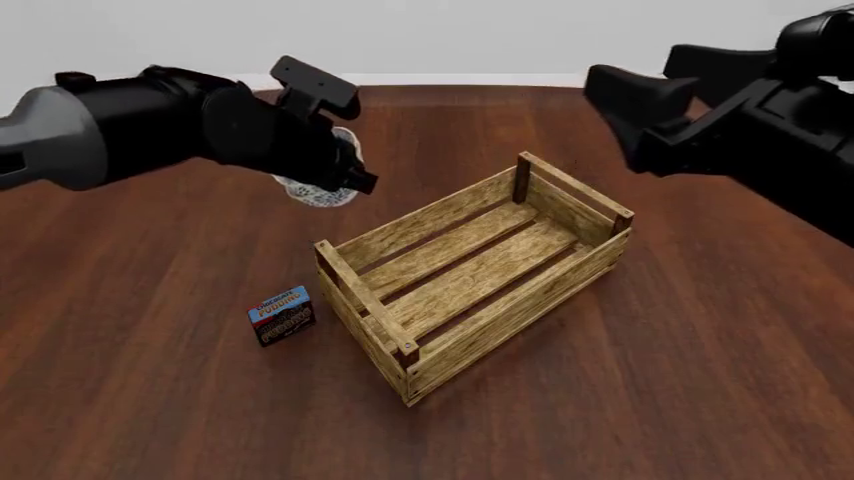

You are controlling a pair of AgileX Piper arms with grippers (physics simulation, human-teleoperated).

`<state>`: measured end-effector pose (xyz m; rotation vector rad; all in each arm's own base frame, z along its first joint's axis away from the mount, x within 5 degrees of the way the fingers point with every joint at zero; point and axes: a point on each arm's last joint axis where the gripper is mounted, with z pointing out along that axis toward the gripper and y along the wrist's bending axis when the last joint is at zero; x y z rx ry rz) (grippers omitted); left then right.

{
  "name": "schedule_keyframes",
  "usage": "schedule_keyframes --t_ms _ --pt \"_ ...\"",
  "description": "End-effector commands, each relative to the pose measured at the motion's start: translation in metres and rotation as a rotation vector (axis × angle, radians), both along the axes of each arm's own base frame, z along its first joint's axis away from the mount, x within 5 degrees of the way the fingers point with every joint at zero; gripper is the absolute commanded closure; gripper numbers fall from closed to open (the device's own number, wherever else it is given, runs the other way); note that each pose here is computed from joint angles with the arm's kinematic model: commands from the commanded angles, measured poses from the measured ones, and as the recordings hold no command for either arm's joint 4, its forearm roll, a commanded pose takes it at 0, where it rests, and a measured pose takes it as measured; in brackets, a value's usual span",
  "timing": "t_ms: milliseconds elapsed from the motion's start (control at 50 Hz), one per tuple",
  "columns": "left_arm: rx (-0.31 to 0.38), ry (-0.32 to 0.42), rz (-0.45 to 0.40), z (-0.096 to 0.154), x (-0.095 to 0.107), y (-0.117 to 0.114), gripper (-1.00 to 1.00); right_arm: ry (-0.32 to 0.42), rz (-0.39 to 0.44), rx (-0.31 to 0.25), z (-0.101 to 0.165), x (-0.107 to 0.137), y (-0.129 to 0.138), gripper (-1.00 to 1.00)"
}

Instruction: Stack the right bowl on the left bowl and place them in the tray.

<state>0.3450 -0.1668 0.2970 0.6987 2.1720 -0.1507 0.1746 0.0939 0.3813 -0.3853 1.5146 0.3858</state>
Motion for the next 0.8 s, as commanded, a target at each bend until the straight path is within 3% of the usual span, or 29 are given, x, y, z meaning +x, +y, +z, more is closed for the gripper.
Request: schedule_keyframes --t_ms 20,220,800 --pt "-0.006 -0.04 -0.031 0.013 -0.006 -0.008 1.0 -0.005 -0.017 0.005 0.002 -0.002 -0.005 -1.0" --pt "-0.011 -0.047 -0.095 0.016 -0.016 -0.03 1.0 -0.004 -0.034 0.005 0.002 -0.001 -0.008 -1.0" --pt "0.035 -0.035 -0.216 -0.006 -0.009 -0.078 1.0 0.01 -0.066 -0.015 -0.004 0.011 -0.009 -1.0"
